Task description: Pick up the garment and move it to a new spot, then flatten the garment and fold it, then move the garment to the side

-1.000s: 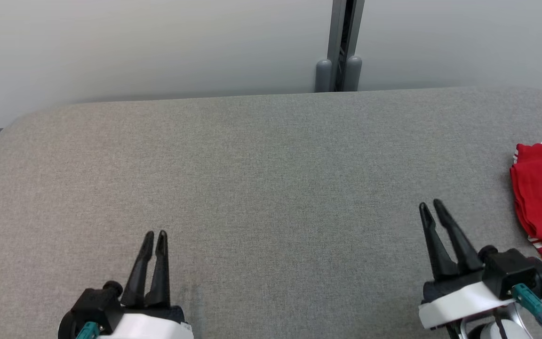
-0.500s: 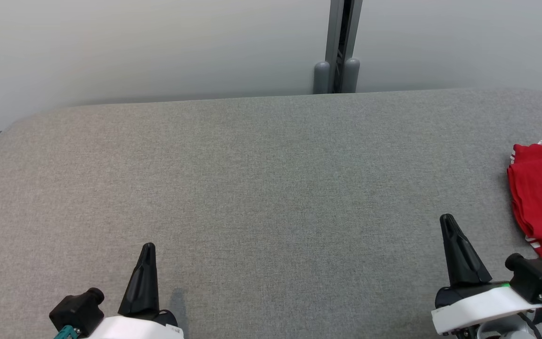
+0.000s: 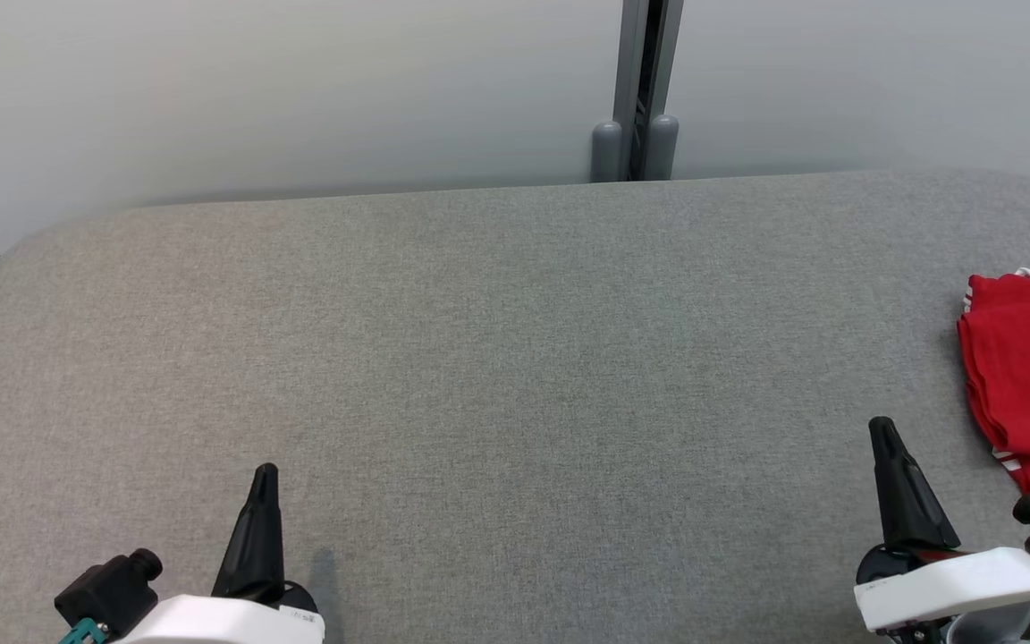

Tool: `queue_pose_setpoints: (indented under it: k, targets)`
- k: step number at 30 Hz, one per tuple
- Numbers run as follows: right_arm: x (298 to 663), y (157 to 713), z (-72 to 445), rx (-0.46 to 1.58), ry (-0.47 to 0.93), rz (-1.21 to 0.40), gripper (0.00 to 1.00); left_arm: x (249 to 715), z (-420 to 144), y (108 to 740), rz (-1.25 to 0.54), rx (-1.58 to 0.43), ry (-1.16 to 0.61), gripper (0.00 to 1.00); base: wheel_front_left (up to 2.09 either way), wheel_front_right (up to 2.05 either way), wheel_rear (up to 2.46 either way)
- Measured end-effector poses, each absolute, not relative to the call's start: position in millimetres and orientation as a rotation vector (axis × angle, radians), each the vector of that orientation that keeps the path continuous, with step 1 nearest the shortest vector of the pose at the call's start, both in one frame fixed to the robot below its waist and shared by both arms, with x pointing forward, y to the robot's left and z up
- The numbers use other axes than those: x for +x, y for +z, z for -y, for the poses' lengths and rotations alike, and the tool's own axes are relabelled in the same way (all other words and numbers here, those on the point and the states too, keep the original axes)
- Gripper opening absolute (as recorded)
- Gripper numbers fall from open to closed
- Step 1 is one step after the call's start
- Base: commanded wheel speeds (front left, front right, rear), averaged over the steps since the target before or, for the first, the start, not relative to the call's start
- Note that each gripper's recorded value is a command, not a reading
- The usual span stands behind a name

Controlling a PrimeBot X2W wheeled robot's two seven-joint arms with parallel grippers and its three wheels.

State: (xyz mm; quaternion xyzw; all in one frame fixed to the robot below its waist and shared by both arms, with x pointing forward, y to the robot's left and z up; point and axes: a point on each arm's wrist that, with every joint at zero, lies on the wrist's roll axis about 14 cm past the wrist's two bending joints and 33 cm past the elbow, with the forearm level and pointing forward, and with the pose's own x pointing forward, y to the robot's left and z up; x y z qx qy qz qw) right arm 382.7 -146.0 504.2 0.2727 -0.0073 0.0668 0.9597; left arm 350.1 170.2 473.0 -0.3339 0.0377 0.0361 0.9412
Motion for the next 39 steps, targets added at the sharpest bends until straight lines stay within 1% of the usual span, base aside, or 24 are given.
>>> queue_pose_setpoints:
  k: [19, 39]
  targets:
    - [376.3, 500.8, 168.1, 0.837, 0.067, -0.010, 0.00, 352.5, -174.9, 474.8, -0.088, -0.931, 0.077, 0.00, 0.00, 0.00, 0.00]
    - [370.7, 500.3, 182.8, 1.060, 0.027, -0.016, 0.00, 355.0, -177.5, 479.6, -0.085, -1.129, 0.067, 0.00, 0.00, 0.00, 0.00]
